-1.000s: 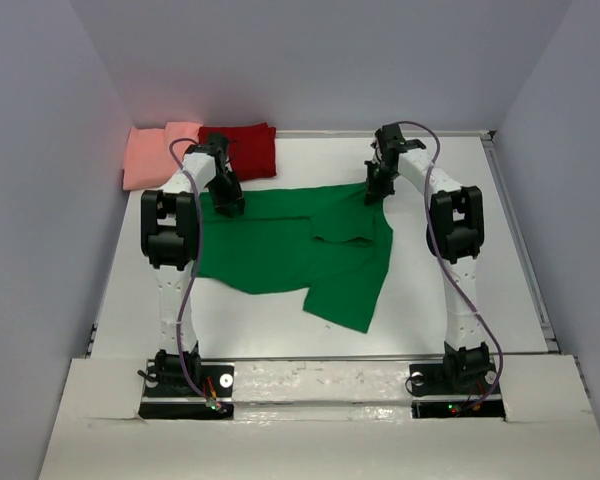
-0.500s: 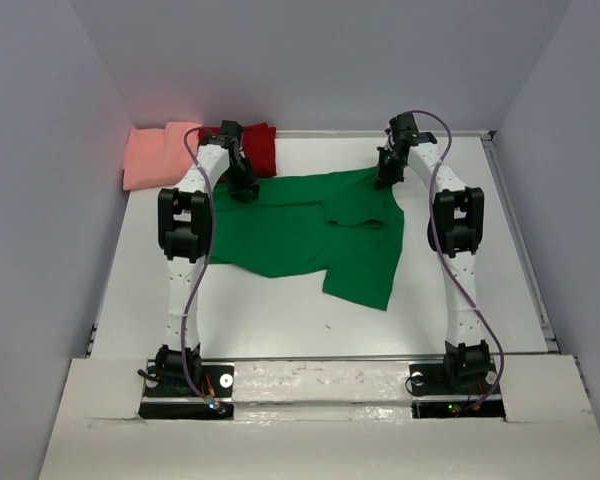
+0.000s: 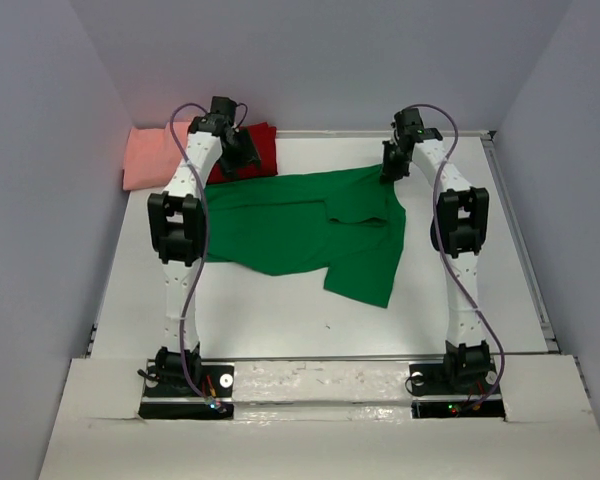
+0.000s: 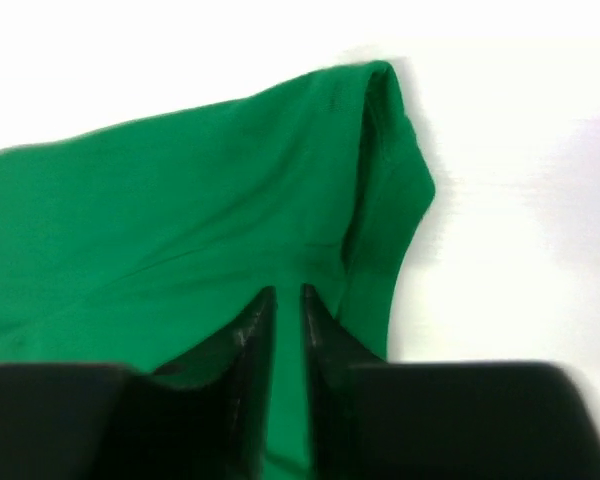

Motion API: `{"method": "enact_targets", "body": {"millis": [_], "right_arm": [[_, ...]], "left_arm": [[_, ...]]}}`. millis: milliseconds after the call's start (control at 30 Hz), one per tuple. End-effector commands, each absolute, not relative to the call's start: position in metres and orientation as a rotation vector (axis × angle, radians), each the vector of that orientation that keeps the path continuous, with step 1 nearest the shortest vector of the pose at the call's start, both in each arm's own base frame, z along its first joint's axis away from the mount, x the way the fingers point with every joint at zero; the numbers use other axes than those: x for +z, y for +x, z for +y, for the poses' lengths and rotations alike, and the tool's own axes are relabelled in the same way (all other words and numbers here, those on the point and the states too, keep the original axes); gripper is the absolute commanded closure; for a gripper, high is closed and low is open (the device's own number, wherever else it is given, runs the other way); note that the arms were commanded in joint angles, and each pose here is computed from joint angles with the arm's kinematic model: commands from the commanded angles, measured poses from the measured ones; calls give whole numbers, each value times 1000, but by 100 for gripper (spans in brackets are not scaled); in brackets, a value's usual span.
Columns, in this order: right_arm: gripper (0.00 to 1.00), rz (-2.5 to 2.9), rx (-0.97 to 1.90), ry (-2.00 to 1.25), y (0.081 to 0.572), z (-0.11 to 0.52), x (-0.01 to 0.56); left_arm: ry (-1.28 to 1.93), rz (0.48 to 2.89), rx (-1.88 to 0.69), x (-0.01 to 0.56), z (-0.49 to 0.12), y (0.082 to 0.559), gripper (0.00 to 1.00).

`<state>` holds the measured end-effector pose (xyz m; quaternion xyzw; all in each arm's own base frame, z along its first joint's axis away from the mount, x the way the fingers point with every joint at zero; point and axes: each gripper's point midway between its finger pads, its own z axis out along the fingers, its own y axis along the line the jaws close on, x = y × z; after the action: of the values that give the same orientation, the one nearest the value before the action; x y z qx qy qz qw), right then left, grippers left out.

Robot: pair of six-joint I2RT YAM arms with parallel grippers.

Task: Fold and stack the t-shirts
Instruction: Fold the tshirt

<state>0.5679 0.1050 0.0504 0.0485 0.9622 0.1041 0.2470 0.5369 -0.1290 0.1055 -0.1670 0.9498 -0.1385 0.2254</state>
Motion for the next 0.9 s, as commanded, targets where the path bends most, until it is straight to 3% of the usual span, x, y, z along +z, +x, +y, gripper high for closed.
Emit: {"method": "enact_targets", "body": {"millis": [0,67,233,267,367,400,500,633,867], "right_arm": [[67,2404,358,77,574,107,165],[54,2352,416,59,560,112,203],[47,2369,477,54,499,123,231],[45,2421,489,54,470,127,223],[43,2520,544,108,419,133,201],[43,2620,564,130,386,136,167],[42,2631,624,145,314,143,163],[41,2702,614,195,259,143,136],[40,2715,653,257,211,139,125]], "left_arm": [[-367,2315,-424,268,-121,522,29],[-366,2322,-364,275,-111,507,31],[-356,2422,-235,267,-86,438,46],[-372,2502,-147,237,-75,420,49],[-374,2515,-145,231,-68,377,48],[-390,2582,-140,205,-67,356,46],[-426,2575,-172,194,-64,313,44],[-460,2630,-256,162,-72,276,51],[-517,2676,-164,124,-58,250,47]]}}
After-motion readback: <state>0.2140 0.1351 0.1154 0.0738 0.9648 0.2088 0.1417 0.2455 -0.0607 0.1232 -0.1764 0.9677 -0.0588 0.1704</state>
